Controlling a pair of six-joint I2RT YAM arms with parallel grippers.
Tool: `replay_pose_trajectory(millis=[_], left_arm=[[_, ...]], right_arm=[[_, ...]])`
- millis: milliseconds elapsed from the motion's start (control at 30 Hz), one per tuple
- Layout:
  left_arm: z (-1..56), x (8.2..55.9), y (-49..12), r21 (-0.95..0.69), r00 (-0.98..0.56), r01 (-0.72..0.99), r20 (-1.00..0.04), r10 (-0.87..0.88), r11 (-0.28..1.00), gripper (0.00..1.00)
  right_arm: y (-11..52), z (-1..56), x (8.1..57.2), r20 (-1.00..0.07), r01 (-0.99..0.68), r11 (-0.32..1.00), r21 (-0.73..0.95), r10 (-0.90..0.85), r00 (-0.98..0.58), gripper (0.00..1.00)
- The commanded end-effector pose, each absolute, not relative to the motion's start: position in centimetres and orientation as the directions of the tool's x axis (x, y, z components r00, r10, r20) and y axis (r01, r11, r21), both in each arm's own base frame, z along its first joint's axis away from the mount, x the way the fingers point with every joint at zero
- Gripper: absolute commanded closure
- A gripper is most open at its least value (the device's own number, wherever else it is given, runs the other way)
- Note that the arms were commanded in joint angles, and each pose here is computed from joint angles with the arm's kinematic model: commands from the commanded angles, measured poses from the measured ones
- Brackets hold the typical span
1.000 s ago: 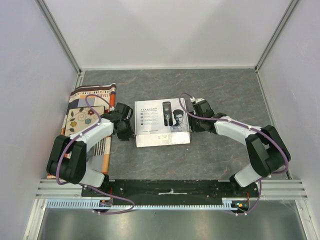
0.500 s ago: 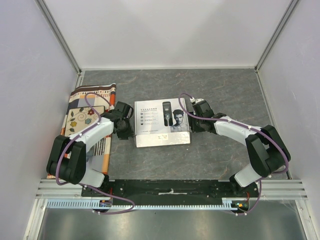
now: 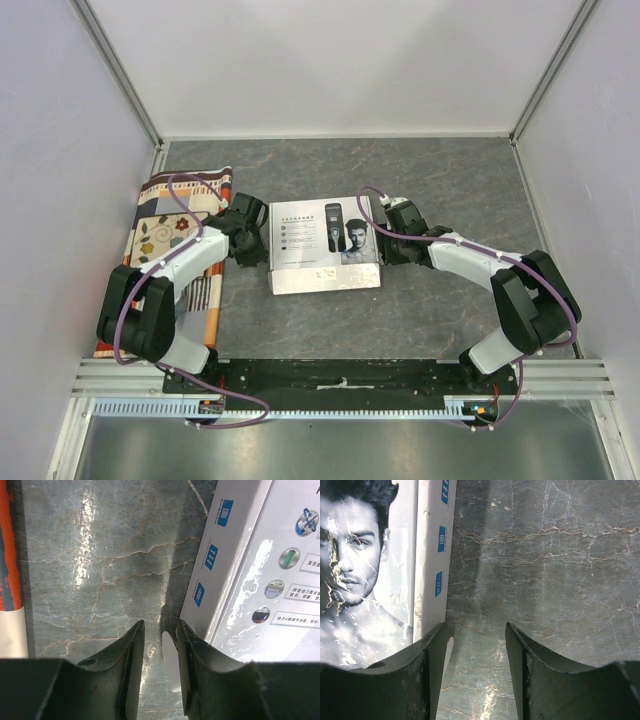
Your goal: Sort the hair-cutting tools
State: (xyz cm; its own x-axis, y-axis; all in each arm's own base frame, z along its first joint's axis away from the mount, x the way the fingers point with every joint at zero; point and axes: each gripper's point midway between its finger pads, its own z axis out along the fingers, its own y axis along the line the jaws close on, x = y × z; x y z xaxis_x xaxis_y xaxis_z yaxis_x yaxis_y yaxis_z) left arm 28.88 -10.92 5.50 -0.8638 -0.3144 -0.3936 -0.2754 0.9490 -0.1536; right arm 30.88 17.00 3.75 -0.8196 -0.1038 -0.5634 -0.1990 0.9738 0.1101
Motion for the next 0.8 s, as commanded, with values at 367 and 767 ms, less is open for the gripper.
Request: replay_pose_trajectory(millis=[367,767], left_arm=[[3.5,26.6,-12.9,-0.262,-0.894,-0.245,-0.311,-0.323,0.933,0.62],[3.9,26.0,-13.6,-0.304,-0.899,-0.237,-0.29,-0.327,0.923,0.62]], right_arm=[[17.4,3.4,30.1,-0.546,-0.237,0.964,0.118,-0.136,-0.827,0.43],[17.5,3.1,28.5,-0.487,-0.274,0.952,0.134,-0.177,-0.855,0.44]])
